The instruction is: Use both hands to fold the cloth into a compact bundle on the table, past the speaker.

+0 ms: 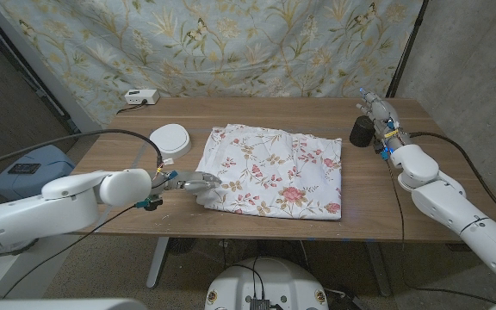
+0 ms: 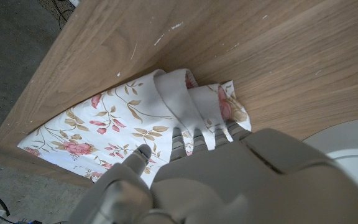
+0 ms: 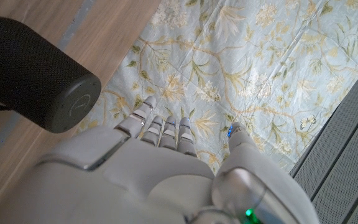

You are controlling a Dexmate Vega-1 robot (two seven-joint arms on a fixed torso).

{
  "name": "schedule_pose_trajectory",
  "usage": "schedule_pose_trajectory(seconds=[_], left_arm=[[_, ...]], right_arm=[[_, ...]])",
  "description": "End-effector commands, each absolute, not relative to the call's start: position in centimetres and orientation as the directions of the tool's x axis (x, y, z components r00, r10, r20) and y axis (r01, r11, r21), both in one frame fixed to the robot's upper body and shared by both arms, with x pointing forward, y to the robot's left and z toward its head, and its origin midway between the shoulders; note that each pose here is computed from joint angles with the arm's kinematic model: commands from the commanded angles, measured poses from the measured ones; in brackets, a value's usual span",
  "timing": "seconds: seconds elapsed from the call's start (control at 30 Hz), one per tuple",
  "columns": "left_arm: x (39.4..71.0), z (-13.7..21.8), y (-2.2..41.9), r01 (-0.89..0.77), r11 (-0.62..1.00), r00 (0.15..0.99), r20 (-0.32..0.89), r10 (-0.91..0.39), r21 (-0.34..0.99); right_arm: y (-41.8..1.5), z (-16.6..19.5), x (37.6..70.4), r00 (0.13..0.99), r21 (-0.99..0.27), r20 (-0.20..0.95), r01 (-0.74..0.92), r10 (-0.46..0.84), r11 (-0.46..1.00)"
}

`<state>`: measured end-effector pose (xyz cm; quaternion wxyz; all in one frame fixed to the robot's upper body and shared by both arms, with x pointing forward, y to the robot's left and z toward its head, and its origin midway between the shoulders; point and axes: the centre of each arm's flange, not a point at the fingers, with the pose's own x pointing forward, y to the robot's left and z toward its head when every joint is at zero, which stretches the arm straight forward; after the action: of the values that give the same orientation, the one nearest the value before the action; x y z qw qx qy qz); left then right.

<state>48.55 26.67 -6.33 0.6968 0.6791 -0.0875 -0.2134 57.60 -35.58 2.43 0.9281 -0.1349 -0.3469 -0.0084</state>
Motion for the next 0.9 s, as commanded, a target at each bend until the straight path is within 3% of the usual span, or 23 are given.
schedule_pose_trajectory(seconds=[0.03, 0.9], left_arm=[[49.3, -6.3, 26.5, 0.202, -0.029, 0.890, -0.195, -0.412, 0.979], [49.6, -6.1, 26.4, 0.206, -0.034, 0.887, -0.202, -0.415, 0.978]], right_arm=[[-35.5, 3.3, 56.6, 0.818, -0.356, 0.568, 0.145, 0.091, 0.923], [-34.1, 5.2, 56.3, 0.916, -0.585, 0.361, 0.077, 0.174, 0.807]])
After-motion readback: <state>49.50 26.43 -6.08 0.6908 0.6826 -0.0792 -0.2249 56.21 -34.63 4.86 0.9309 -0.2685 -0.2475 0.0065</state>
